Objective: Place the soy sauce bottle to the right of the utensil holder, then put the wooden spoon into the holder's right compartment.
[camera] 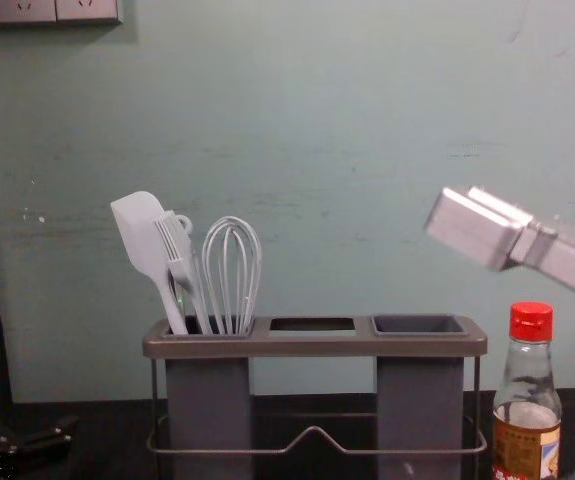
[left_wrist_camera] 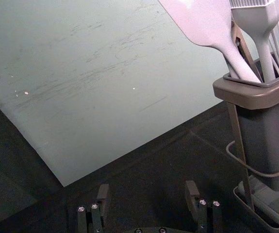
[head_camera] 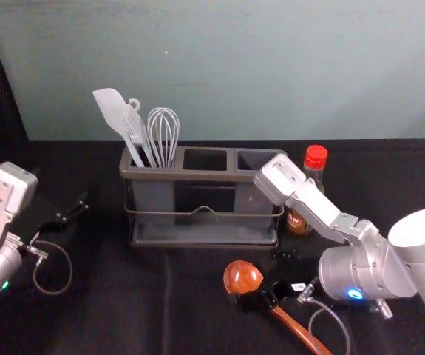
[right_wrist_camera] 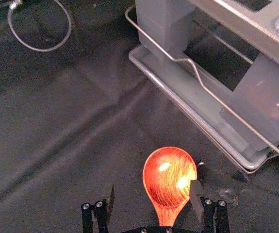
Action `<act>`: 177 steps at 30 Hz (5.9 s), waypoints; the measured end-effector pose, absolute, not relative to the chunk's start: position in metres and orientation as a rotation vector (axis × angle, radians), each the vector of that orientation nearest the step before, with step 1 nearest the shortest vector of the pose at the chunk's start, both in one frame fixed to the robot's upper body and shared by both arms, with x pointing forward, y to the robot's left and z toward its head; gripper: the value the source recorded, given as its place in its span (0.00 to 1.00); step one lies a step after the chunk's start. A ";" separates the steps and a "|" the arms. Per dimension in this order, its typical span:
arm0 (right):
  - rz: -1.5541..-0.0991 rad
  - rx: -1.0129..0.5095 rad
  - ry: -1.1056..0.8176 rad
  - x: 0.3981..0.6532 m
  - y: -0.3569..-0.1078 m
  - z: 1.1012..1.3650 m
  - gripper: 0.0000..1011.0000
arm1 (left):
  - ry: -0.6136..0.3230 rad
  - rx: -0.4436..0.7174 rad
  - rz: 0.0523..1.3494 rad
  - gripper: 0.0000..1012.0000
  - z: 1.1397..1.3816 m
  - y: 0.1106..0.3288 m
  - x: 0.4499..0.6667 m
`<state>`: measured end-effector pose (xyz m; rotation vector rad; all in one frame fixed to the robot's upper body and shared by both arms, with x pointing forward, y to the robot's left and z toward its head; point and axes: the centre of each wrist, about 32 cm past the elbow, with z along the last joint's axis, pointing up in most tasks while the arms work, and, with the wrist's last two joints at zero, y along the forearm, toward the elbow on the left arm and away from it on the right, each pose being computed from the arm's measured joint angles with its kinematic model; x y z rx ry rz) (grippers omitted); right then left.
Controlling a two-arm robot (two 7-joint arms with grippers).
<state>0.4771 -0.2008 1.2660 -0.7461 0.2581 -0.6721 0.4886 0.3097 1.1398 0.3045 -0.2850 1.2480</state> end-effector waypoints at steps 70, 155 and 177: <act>-0.664 -0.832 0.282 0.518 -0.179 1.234 0.98 | -0.285 0.304 1.248 1.00 1.140 0.310 0.489; -0.966 -0.094 -0.257 0.574 -0.170 1.339 0.83 | -0.285 0.304 1.248 1.00 1.140 0.310 0.489; -0.942 -0.143 -0.215 0.581 -0.170 1.318 0.83 | -0.285 0.304 1.248 1.00 1.140 0.310 0.489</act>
